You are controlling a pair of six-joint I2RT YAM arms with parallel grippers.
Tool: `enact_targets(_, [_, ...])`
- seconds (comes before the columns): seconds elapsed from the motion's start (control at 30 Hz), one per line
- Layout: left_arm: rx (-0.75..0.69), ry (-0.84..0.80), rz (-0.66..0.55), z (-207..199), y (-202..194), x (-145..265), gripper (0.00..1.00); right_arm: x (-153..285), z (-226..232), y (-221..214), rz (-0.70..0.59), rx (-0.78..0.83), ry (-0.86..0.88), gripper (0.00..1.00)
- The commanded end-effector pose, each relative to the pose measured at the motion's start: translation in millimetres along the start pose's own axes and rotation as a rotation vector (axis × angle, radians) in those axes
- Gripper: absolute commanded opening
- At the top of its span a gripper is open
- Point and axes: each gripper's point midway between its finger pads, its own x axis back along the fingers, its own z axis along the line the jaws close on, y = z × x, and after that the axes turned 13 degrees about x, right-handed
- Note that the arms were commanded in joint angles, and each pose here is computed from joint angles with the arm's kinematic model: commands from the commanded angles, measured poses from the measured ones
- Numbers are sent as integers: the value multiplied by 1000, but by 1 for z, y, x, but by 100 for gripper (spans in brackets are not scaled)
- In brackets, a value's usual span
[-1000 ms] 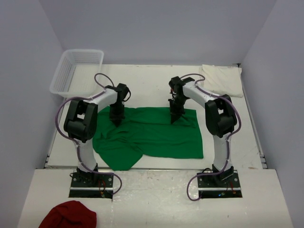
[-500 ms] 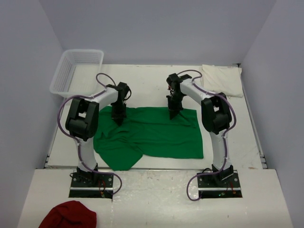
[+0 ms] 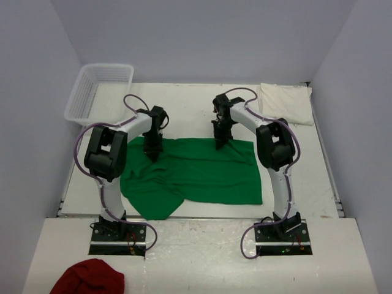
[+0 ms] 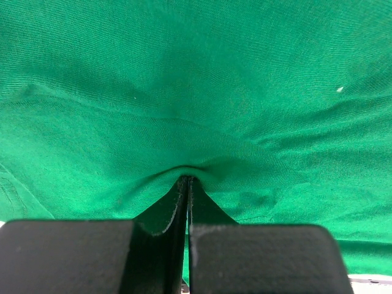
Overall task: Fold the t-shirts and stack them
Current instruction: Fold the flattened tshirt in 1/3 of the way
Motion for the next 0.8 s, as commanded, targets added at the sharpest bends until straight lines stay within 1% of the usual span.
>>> enact_targets(0.0, [-15,-66,-32,-10,9,7,0,-10,7,4,34,19,37,0])
enact_targets(0.1, [-11,-78,-42,-12,12,10,0,-16,6,3,61,14,33,0])
enact_targets(0.43, [-17,-127,-50,-24,25,8,0,-17,-3,22,35,19,-28,0])
enact_targets(0.63, [-36,-136,-54,-32,53,-2,0,-12,-17,37,23,-32,-45,0])
enact_targets(0.67, [-33,-145,-75,-36,64,3,0,-11,-18,39,19,-37,-39,0])
enact_targets(0.7, [-27,-139,-59,-35,66,-4,0,-9,-21,42,14,-46,-37,0])
enact_targets(0.77, [-17,-150,-62,-37,77,-4,0,-7,-27,46,12,-58,-48,1])
